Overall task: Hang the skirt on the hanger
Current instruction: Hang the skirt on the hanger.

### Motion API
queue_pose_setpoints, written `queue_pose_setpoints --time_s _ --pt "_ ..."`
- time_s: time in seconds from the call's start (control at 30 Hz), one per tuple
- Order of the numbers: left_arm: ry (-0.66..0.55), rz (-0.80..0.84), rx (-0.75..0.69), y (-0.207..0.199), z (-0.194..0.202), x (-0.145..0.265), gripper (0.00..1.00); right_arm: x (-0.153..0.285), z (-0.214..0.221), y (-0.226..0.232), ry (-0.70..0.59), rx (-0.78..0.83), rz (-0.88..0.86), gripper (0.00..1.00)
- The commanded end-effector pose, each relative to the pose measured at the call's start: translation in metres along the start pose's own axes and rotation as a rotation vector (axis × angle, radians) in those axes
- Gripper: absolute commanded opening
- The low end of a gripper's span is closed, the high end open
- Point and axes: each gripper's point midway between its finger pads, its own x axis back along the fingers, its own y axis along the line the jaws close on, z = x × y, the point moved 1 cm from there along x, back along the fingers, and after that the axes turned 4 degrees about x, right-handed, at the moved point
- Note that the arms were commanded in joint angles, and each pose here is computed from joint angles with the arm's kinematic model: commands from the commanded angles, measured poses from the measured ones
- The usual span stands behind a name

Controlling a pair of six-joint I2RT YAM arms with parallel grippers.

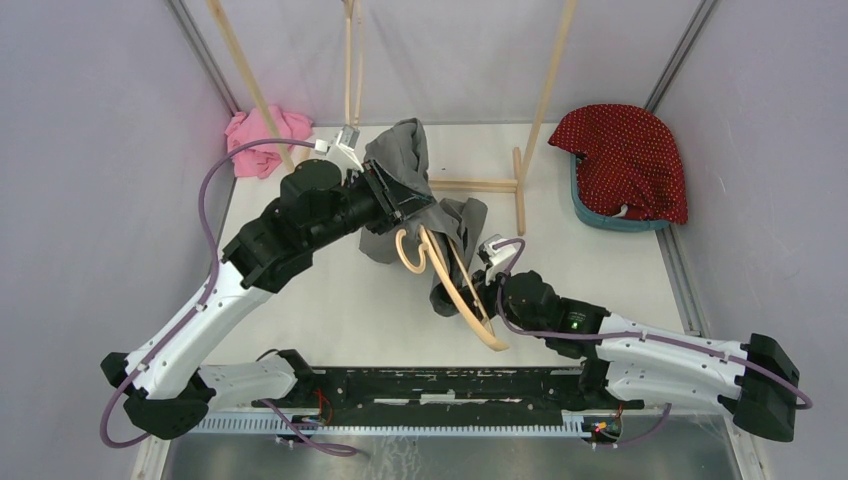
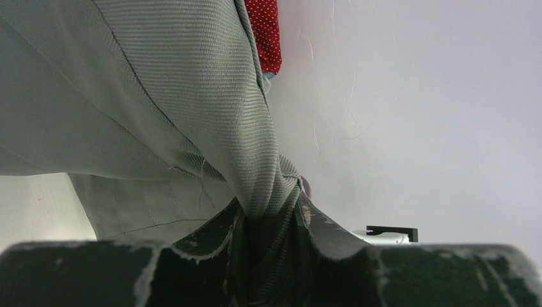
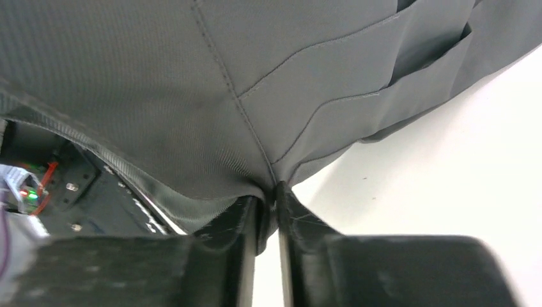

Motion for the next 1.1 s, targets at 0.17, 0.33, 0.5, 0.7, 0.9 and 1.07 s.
queue_pose_setpoints --time_s 0.17,0.33,0.5,0.7,0.9,1.07 --pt "-0.151 0.084 -0.063 -0.033 -0.035 0.023 0.03 0.022 -0.039 -0.001 -0.107 -0.013 0.002 0.01" --pt "-0.256 -0.029 -0.104 -0.012 -0.053 0.027 0.03 0.044 -0.050 -0.001 -0.079 -0.001 -0.002 0.01" --pt "-0.356 -0.079 -0.118 -0.002 -0.072 0.031 0.03 0.054 -0.042 0.006 -0.005 -0.011 -0.046 0.01" --pt "-0.463 -0.082 -0.093 0.002 -0.089 0.041 0.03 0.055 -0.022 0.007 0.062 -0.012 -0.064 0.01" --pt "-0.493 -0.059 -0.067 0.000 -0.093 0.042 0.03 0.050 -0.012 0.011 0.098 -0.007 -0.087 0.01" --pt "-0.507 -0.031 -0.044 -0.003 -0.094 0.043 0.03 0.044 -0.004 0.017 0.129 -0.002 -0.118 0.01"
